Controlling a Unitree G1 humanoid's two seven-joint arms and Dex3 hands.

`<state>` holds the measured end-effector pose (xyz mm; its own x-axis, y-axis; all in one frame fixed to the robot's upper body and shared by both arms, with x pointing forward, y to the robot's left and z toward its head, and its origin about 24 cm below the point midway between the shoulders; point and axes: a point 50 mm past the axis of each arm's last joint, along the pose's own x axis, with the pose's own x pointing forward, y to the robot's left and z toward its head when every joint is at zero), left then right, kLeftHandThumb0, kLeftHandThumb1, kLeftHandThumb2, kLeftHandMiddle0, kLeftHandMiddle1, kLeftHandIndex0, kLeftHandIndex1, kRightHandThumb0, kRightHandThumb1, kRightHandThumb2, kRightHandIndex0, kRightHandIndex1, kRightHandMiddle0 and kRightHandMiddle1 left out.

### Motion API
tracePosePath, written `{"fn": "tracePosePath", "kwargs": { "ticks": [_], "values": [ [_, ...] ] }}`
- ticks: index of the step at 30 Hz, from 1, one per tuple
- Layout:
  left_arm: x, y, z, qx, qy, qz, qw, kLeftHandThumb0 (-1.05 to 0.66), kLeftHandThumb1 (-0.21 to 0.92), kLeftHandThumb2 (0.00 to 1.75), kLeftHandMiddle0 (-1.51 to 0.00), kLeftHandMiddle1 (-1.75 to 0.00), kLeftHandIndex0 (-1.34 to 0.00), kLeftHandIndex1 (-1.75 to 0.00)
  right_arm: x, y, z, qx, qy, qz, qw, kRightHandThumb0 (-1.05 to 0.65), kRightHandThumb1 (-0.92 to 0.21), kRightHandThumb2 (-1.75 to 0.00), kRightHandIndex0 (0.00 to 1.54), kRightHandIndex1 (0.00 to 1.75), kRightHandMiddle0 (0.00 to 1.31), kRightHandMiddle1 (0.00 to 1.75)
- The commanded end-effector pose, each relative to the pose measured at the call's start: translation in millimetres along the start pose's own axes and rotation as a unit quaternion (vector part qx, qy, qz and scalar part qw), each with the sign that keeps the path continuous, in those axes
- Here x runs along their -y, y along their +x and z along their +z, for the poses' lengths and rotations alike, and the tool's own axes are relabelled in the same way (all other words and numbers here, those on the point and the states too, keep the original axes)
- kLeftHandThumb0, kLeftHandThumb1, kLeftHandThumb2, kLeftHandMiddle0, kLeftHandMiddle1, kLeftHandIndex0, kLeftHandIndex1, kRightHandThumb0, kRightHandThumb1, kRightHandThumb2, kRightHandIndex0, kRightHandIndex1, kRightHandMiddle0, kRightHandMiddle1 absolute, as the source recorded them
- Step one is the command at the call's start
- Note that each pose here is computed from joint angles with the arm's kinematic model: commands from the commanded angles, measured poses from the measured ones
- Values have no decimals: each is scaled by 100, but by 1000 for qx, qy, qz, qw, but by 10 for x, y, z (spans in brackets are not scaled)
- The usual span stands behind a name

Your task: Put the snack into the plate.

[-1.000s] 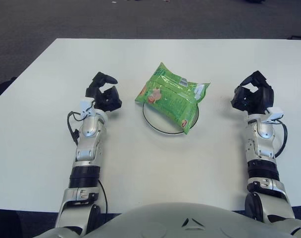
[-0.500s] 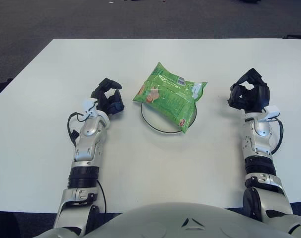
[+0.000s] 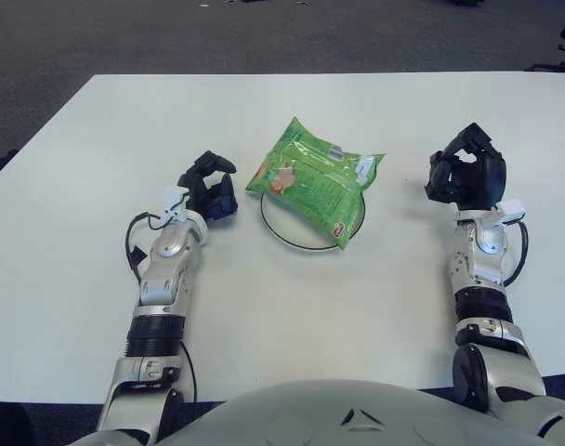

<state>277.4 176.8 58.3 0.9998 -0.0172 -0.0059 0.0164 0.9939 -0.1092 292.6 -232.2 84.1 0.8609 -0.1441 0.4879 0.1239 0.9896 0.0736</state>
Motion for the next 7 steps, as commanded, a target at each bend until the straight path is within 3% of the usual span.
{"fn": "tracePosePath", "kwargs": {
  "ticks": [1, 7],
  "values": [
    [3, -345, -545, -104, -26, 21, 994, -46, 37, 124, -125, -175, -57, -175, 38, -611, -418, -116, 22, -47, 992, -54, -17, -149, 136, 175, 73, 175],
    [-1, -329, -512, -104, -16, 22, 994, -46, 38, 124, -122, -175, -57, -175, 44, -601, -387, -111, 22, -49, 992, -55, -16, -151, 136, 175, 75, 175]
  ]
}}
